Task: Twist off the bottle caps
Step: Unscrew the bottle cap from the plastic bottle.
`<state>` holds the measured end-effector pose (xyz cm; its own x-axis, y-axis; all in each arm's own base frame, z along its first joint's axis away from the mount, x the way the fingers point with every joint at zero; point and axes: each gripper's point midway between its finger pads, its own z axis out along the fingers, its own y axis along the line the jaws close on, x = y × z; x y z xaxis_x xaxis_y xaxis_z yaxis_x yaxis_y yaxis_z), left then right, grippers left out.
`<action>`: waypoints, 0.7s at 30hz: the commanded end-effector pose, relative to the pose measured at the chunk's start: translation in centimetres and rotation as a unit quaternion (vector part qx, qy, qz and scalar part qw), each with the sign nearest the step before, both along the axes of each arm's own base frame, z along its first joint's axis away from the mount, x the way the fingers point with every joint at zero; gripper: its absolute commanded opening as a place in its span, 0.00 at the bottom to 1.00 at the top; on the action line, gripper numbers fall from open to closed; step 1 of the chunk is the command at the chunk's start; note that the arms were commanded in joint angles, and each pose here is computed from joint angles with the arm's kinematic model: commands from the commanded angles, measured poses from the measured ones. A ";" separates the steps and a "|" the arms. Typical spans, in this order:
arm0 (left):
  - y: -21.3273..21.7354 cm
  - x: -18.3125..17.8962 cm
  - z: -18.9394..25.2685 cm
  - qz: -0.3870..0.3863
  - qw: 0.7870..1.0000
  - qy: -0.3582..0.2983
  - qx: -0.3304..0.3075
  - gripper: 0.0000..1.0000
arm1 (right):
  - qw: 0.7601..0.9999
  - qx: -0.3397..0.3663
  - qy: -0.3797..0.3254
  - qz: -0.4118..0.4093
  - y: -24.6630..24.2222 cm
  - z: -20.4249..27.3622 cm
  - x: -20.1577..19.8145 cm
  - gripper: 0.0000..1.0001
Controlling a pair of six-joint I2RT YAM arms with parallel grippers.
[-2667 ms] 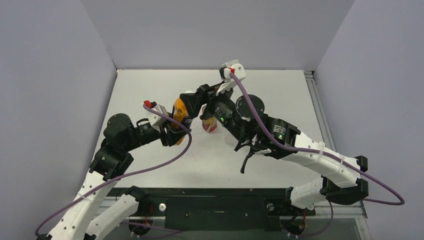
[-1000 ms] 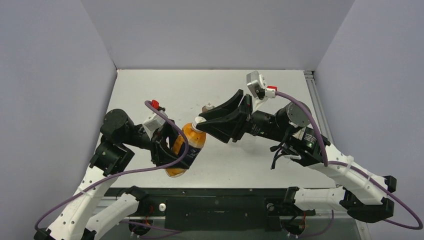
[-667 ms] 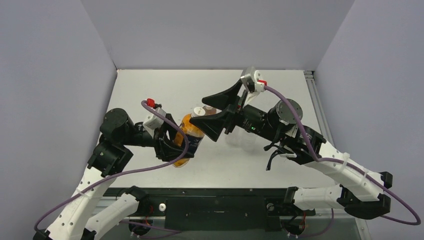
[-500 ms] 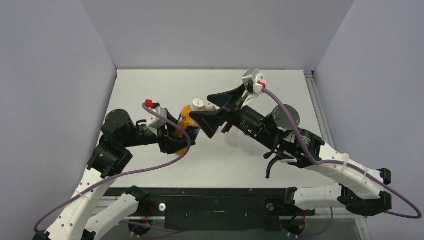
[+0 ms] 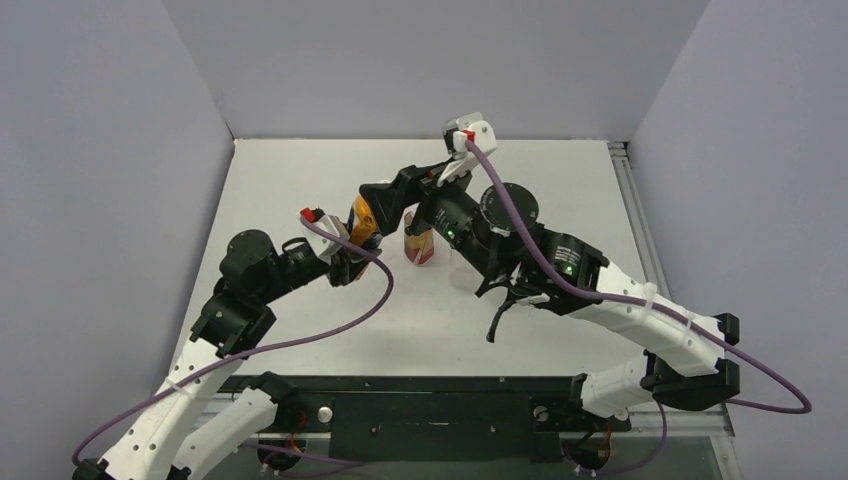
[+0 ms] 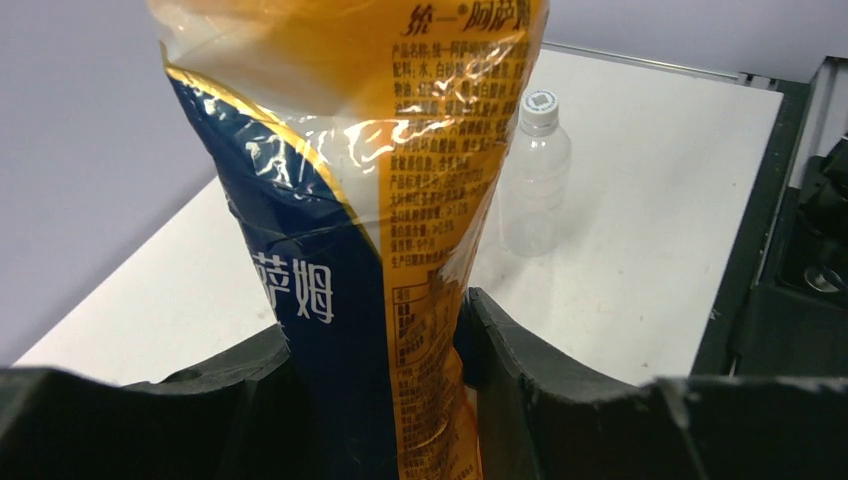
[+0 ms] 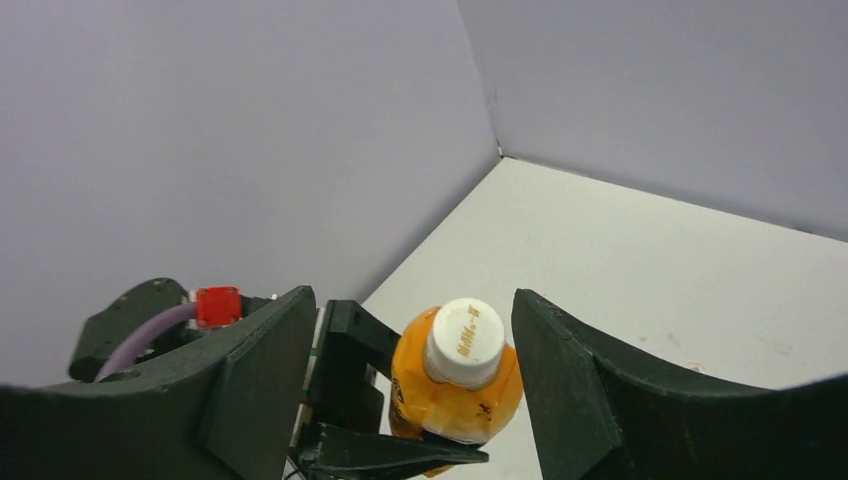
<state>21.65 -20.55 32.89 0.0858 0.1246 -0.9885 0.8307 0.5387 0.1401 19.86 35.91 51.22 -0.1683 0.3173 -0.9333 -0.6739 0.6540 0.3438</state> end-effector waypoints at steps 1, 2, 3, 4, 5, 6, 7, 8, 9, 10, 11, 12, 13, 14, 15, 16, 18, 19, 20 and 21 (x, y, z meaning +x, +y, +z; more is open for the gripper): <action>0.4 0.4 3.5 0.019 0.997 -0.061 -0.036 0.00 | 0.999 -0.008 0.012 -0.036 -0.4 -0.3 0.8 0.66; 0.4 0.3 3.6 0.019 0.997 -0.061 -0.039 0.00 | 0.999 -0.009 0.014 -0.037 -0.3 -0.5 0.9 0.65; 0.4 0.3 3.5 0.018 0.997 -0.059 -0.039 0.00 | 0.999 -0.009 0.015 -0.037 -0.1 -0.6 1.0 0.65; 0.4 0.2 3.4 0.018 0.997 -0.058 -0.040 0.00 | 0.999 -0.008 0.015 -0.036 0.0 -0.7 1.0 0.63; 0.4 0.2 3.4 0.017 0.997 -0.058 -0.040 0.00 | 0.999 -0.006 0.015 -0.034 0.2 -0.7 1.0 0.62; 0.4 0.1 3.5 0.017 0.997 -0.057 -0.042 0.00 | 0.999 -0.005 0.015 -0.031 0.3 -0.7 0.9 0.60; 0.3 0.1 3.5 0.015 0.997 -0.057 -0.042 0.00 | 1.000 -0.002 0.015 -0.027 0.5 -0.6 0.9 0.59; 0.3 0.0 3.5 0.015 0.997 -0.056 -0.042 0.00 | 1.000 0.000 0.015 -0.026 0.5 -0.6 0.8 0.56; 0.3 0.0 3.5 0.014 0.997 -0.056 -0.043 0.00 | 1.000 0.002 0.015 -0.022 0.6 -0.5 0.7 0.54; 0.3 0.0 3.5 0.014 0.997 -0.055 -0.043 0.00 | 1.000 0.004 0.015 -0.021 0.7 -0.5 0.7 0.51; 0.3 0.0 3.5 0.013 0.997 -0.055 -0.044 0.00 | 1.000 0.006 0.015 -0.019 0.8 -0.4 0.6 0.49; 0.3 0.0 3.4 0.013 0.998 -0.054 -0.043 0.00 | 1.000 0.007 0.015 -0.017 0.8 -0.3 0.6 0.46; 0.3 -0.1 3.4 0.013 0.998 -0.053 -0.044 0.00 | 1.000 0.007 0.016 -0.016 0.8 -0.4 0.6 0.44; 0.3 -0.1 3.4 0.013 0.998 -0.053 -0.044 0.00 | 1.000 0.007 0.016 -0.015 0.9 -0.4 0.6 0.42; 0.3 -0.1 3.4 0.013 0.998 -0.053 -0.044 0.00 | 1.000 0.007 0.018 -0.012 1.0 -0.5 0.6 0.41; 0.3 -0.1 3.4 0.012 0.998 -0.052 -0.044 0.00 | 1.000 0.007 0.019 -0.012 1.0 -0.6 0.7 0.37; 0.3 -0.1 3.3 0.012 0.998 -0.050 -0.043 0.00 | 1.000 0.006 0.020 -0.010 1.1 -0.7 0.7 0.31; 0.3 -0.1 3.3 0.011 0.998 -0.049 -0.043 0.00 | 1.000 0.006 0.021 -0.009 1.2 -0.8 0.7 0.28; 0.3 -0.1 3.3 0.011 0.998 -0.048 -0.042 0.00 | 1.000 0.005 0.021 -0.007 1.2 -0.8 0.6 0.23; 0.3 -0.1 3.3 0.011 0.998 -0.047 -0.044 0.00 | 1.000 0.006 0.021 -0.006 1.2 -0.8 0.6 0.17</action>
